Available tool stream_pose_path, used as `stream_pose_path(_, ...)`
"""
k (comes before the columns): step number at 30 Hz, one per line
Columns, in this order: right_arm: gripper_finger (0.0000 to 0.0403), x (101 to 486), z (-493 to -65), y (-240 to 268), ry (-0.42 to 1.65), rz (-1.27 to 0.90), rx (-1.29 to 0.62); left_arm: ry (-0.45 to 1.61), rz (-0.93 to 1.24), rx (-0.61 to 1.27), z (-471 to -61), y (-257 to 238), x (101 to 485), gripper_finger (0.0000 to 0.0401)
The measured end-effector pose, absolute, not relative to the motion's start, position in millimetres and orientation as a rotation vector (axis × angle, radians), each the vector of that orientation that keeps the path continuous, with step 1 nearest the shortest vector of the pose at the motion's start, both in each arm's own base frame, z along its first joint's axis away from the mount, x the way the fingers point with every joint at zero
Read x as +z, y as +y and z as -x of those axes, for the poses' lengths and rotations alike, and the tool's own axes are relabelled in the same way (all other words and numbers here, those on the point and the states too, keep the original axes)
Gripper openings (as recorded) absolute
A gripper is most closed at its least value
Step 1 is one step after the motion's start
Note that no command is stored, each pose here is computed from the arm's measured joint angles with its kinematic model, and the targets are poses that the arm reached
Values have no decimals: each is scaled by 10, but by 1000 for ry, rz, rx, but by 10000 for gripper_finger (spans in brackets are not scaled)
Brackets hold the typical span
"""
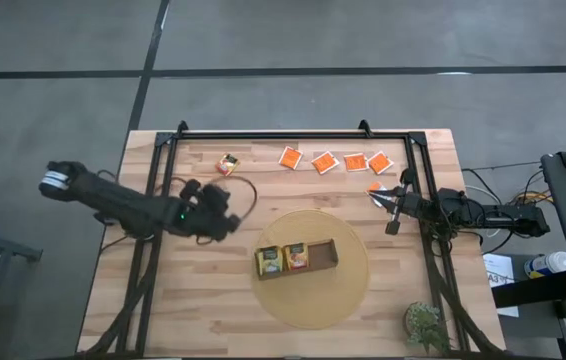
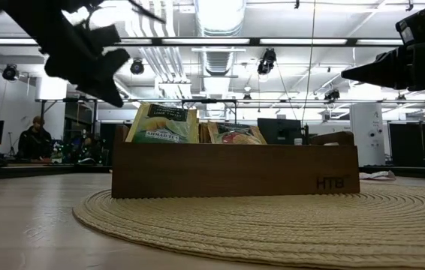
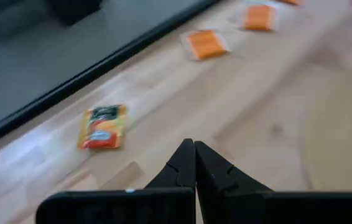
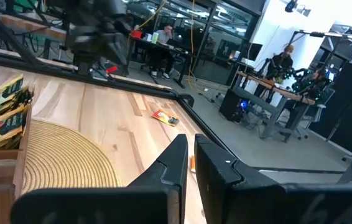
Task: Pick & Place Tea
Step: Put the yellow tea bag into the middle section of the wooden organizer
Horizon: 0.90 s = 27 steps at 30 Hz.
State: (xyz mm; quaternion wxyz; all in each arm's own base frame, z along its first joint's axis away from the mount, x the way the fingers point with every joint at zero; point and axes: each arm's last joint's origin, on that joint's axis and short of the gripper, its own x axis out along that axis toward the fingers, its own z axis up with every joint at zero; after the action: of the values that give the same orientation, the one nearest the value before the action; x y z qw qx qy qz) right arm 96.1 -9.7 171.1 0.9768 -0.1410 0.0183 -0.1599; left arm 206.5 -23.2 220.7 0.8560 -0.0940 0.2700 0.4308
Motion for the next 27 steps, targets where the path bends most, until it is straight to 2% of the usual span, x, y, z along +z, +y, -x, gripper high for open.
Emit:
stream_pose_path(8, 27, 1712, -961, -97, 37, 284, -322, 550, 283, 1134, -1912, 230, 2032, 0)
stream_pose_path(15, 27, 1711, -961, -97, 37, 284, -322, 574, 293, 1213, -1860, 401, 1950, 6)
stream_pose_path(27, 27, 1711, -961, -97, 37, 284, -322, 591, 271, 1221, -1856, 447, 1953, 94)
